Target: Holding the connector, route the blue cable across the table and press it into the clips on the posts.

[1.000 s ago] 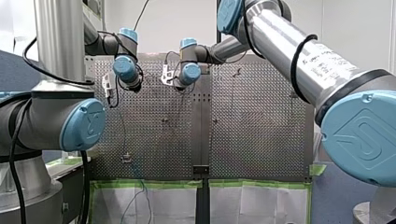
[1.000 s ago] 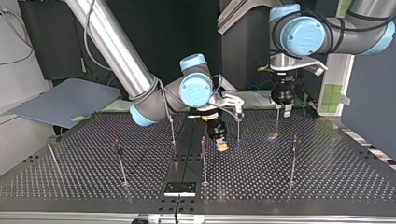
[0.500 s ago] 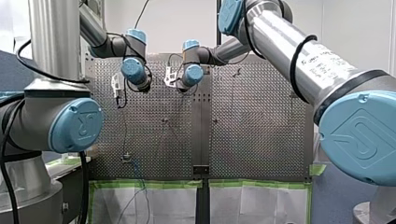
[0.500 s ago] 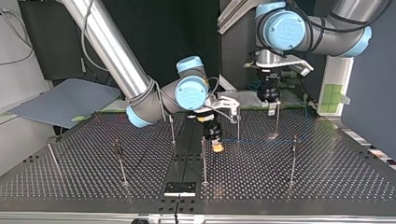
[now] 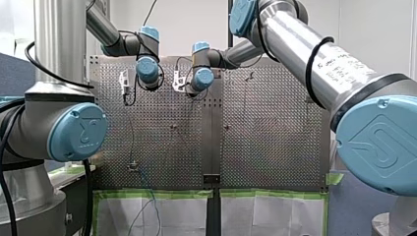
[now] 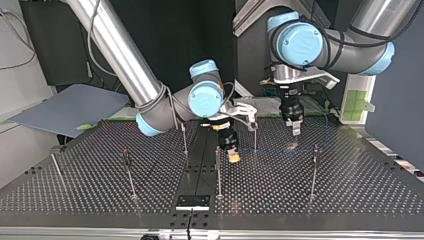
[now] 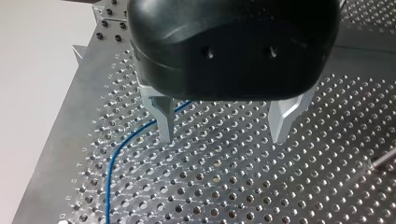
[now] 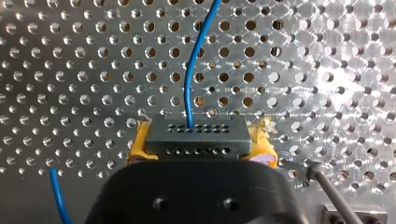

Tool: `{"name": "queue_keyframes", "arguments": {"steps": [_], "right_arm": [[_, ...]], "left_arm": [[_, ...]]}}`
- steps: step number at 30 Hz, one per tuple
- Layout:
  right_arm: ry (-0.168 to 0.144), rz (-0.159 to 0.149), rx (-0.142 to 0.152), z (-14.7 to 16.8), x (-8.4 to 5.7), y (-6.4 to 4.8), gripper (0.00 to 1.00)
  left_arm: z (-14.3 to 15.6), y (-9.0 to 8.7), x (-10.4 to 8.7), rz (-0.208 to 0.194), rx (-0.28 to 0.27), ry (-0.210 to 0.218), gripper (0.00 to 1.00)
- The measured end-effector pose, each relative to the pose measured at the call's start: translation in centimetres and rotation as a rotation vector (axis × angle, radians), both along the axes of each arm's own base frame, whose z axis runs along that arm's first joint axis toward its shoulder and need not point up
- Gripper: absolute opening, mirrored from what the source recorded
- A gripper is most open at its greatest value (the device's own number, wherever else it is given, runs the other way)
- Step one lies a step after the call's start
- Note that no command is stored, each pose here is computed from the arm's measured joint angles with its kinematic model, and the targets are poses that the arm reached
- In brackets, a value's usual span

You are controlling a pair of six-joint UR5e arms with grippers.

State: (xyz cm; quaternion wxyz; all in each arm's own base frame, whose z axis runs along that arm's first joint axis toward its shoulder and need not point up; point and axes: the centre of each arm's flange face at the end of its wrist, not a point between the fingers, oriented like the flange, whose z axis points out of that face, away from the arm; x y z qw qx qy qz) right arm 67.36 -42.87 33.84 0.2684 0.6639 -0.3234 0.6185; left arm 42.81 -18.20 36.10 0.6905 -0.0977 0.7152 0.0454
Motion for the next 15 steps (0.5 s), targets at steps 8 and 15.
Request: {"name": "queue_keyframes", "arguments": {"steps": [8, 15], "right_arm": [[0.002, -0.002, 0.001, 0.0, -0.1, -0.1, 0.0], [0.006, -0.002, 0.004, 0.0, -0.1, -0.1, 0.0]], "left_arm": [[0.7, -0.1, 0.2, 0.051, 0.041, -0.037, 1.0], [2.6, -0.1, 1.2, 0.082, 0.034, -0.113, 1.0]]}}
